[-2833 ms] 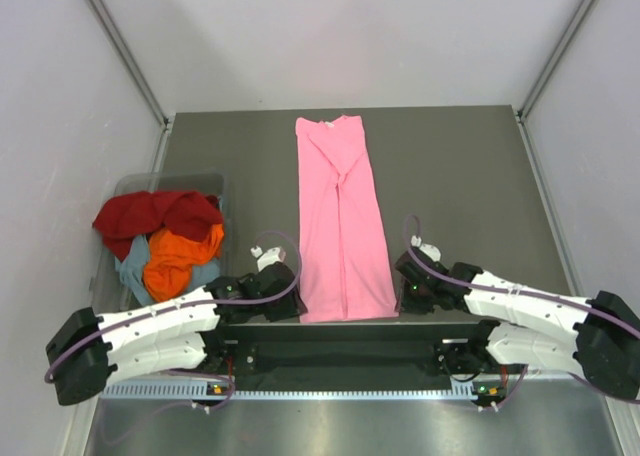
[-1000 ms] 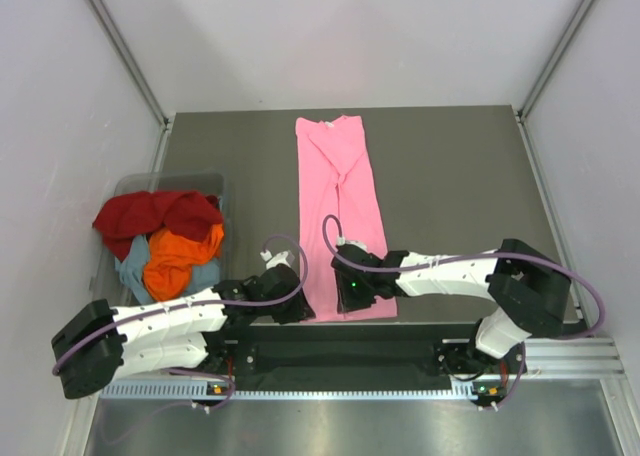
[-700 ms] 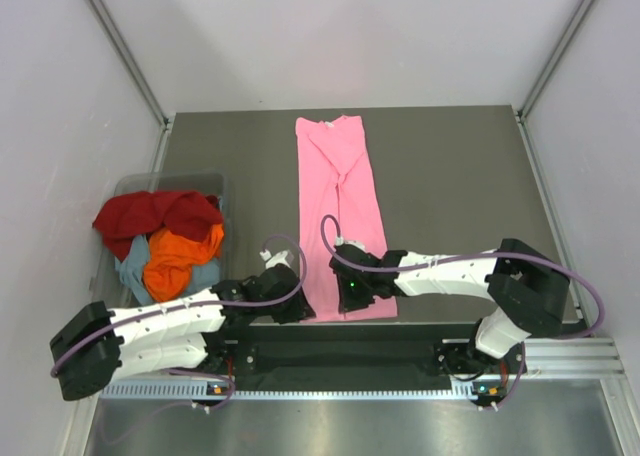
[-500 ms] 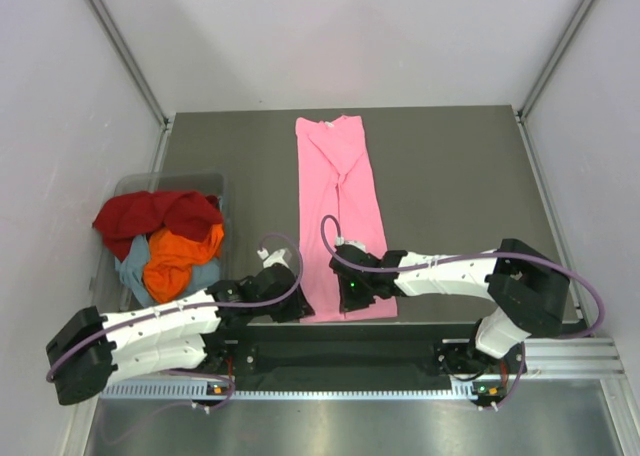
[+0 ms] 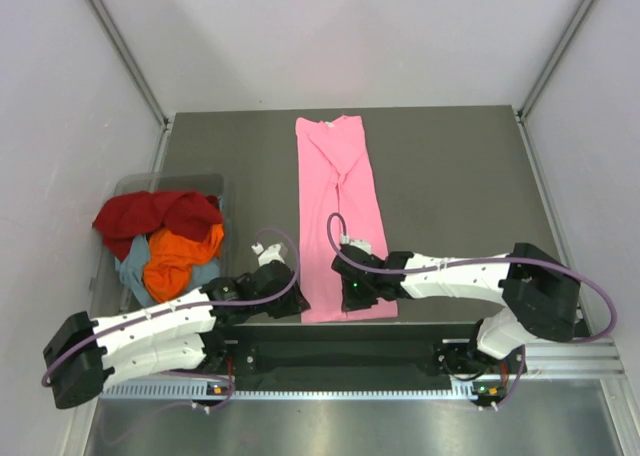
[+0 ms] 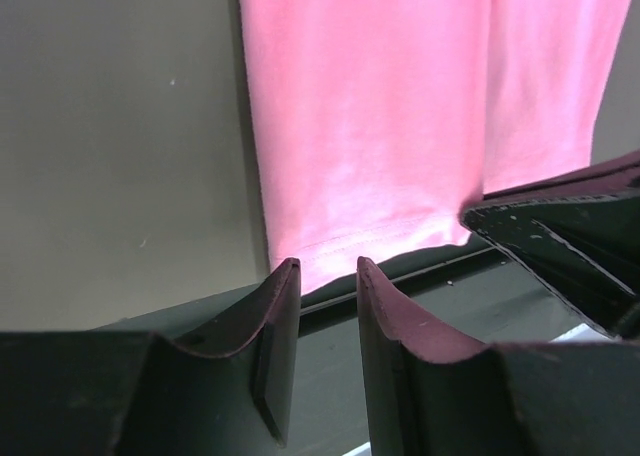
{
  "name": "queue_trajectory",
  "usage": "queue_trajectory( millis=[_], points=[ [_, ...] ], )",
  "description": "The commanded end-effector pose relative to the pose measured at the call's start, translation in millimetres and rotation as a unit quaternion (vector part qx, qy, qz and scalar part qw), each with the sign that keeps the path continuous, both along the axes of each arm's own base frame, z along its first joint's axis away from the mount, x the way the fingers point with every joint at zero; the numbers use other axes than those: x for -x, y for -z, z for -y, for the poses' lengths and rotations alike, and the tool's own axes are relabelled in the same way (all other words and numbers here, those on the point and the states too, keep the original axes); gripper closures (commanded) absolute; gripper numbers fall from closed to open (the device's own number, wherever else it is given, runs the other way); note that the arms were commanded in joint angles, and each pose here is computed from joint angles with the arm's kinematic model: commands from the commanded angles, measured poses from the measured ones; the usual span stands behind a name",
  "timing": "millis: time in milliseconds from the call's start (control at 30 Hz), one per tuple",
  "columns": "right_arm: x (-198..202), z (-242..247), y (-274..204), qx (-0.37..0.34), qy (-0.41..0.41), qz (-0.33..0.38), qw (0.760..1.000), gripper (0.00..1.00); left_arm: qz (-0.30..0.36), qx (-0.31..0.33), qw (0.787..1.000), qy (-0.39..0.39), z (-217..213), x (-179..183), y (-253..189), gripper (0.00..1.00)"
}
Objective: Fold and stack the t-shirts
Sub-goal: Fold the tshirt
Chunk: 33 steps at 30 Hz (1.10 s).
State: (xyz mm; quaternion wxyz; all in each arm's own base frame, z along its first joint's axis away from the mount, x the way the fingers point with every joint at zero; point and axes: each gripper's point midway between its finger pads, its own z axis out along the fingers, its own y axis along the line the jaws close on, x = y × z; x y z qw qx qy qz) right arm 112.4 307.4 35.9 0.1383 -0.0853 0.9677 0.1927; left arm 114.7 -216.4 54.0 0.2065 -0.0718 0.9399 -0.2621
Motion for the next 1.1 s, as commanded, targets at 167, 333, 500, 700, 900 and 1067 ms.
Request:
queue_trajectory(
  millis=[167,333,500,700,900,1067],
  points=[
    [5.5,2.5,4.5,0.004,0.011,0.003,1.0,1.0,0.001,-0.01,1.0,0.0,0.2,-3.3,2.1,0.64],
    [5.0,6.2,6.8,0.01,0.016,0.005,1.0,1.0,0.002,0.004,1.0,0.011,7.3,-2.9,-5.5,0.64],
    [5.2,5.7,5.5,0.011,0.016,0.004,1.0,1.0,0.012,0.028,0.999,0.024,19.3,-5.6,-16.2,0.64],
    [6.0,6.3,11.0,0.015,0.017,0.001,1.0,1.0,-0.023,0.023,0.998,0.048,25.8,5.0,9.1,0.66],
    [6.9,10.5,13.4,0.019,0.019,0.003,1.0,1.0,-0.068,-0.048,0.996,0.028,-1.9,17.6,47.8,0.68],
    [7.3,10.4,12.9,0.018,0.016,0.003,1.0,1.0,-0.061,-0.046,0.997,0.026,-0.6,14.8,40.7,0.69]
  ],
)
